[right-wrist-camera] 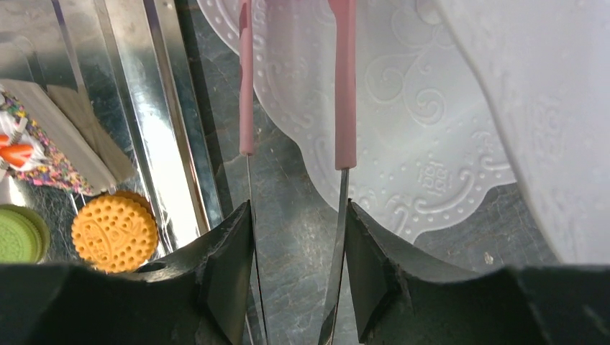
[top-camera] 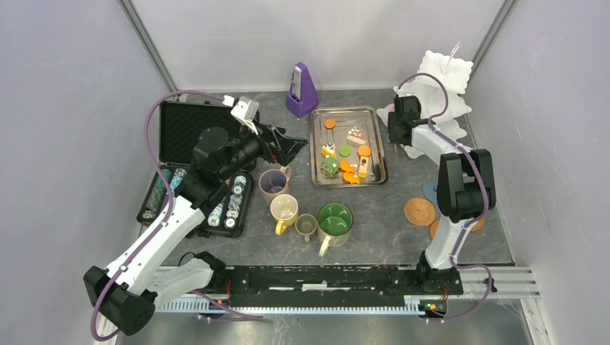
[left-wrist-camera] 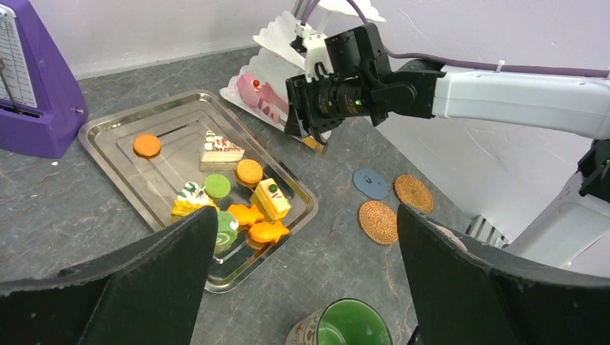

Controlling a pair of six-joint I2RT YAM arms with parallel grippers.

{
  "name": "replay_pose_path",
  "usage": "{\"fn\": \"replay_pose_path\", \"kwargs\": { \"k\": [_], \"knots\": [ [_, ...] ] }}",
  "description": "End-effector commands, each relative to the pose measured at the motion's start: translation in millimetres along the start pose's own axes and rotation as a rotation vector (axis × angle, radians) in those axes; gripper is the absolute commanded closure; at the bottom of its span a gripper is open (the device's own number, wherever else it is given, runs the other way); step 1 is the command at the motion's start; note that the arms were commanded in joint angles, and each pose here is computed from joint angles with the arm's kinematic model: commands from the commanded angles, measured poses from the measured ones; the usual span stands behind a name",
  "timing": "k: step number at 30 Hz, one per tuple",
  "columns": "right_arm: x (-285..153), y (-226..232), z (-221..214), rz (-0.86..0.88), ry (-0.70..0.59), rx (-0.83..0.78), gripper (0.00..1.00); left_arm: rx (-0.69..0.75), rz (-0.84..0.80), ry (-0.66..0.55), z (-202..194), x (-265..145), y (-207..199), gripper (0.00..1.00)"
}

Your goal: Serve the afternoon tea

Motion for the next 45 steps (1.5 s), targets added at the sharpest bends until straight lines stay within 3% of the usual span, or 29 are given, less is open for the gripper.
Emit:
{"fn": "replay_pose_path", "kwargs": {
  "k": [1, 14, 22, 28, 35, 45],
  "knots": [
    [-25.2, -9.3, 15.2, -0.008, -0.077, 0.014, 0.48, 0.059, -0.014, -0.042, 14.7, -1.6, -5.0, 0.00],
    [-64.1, -5.3, -16.3, 0.159, -0.061, -0.057, 0.50, 0.055, -0.021, -0.037, 13.6, -0.5, -6.6, 0.00],
    [-121.0, 15.4, -45.3, 0.304, -0.021, -0.177, 0.50, 0.048, -0.012, -0.017, 6.8, 4.9, -2.3, 0.00],
    [-167.6, 25.3, -91.4, 0.442, 0.058, -0.139, 0.49, 0.036, -0.026, 0.003, 3.2, 9.3, -2.7, 0.00],
    [-187.3, 33.4, -114.8, 0.469, 0.098, -0.101, 0.48, 0.029, -0.036, 0.013, 1.9, 10.9, -3.5, 0.00],
    [-182.6, 30.8, -116.5, 0.373, 0.099, -0.108, 0.48, 0.036, -0.027, 0.014, 1.8, 10.7, -2.6, 0.00]
  ]
}}
Point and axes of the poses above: each gripper's point midway between its finger pads, its own x axis out along the fingers, its own y axis along the line the jaws close on, z = x × y, the point moved 5 cm from there along -x, back along the fingers, and after that the axes turned 4 degrees about x, right-handed, at the moved point
